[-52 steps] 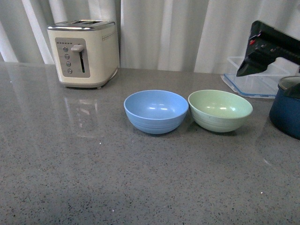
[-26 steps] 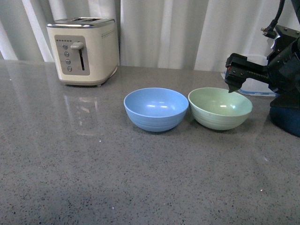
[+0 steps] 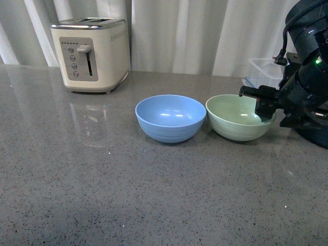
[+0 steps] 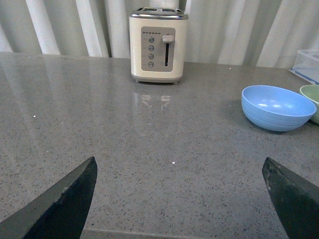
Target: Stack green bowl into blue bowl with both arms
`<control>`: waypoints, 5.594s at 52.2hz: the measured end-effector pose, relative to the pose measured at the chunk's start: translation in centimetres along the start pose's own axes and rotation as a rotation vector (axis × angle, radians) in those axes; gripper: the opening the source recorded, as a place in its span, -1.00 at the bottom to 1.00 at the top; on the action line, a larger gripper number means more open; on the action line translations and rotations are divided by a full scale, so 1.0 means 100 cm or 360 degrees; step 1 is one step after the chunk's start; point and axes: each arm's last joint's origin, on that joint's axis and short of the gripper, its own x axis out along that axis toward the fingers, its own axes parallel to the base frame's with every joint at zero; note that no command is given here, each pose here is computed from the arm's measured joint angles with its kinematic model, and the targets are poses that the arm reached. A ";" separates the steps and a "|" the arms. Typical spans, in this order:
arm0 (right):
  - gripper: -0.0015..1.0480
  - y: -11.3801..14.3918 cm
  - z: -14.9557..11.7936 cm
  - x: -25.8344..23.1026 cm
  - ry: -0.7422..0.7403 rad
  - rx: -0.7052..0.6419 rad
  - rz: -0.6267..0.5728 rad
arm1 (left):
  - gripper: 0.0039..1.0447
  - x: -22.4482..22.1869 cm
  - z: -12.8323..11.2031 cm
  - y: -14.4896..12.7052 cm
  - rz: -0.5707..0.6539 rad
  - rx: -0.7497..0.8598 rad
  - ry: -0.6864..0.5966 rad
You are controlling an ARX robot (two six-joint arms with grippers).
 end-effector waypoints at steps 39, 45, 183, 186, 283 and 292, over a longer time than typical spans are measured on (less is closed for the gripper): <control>-0.97 0.029 0.046 -0.094 -0.0344 -0.0020 0.0277 | 0.88 0.000 0.000 0.000 0.0001 0.0000 0.0000; -0.97 0.061 0.036 -0.113 -0.0367 -0.0121 0.0414 | 0.88 0.000 0.000 0.000 0.0001 0.0000 0.0000; -0.98 -0.128 -0.185 -0.181 -0.1313 -0.0392 0.0300 | 0.88 0.000 0.000 0.000 0.0001 0.0000 0.0000; -0.98 -0.129 -0.187 -0.182 -0.1314 -0.0392 0.0300 | 0.88 0.000 0.000 0.000 0.0001 0.0000 0.0000; 0.85 -0.143 -0.228 -0.205 -0.1330 -0.0392 0.0305 | 0.88 0.000 0.000 0.000 0.0001 0.0000 0.0000; 0.81 -0.143 -0.228 -0.205 -0.1330 -0.0393 0.0305 | 0.88 0.000 0.000 0.000 0.0001 0.0000 0.0000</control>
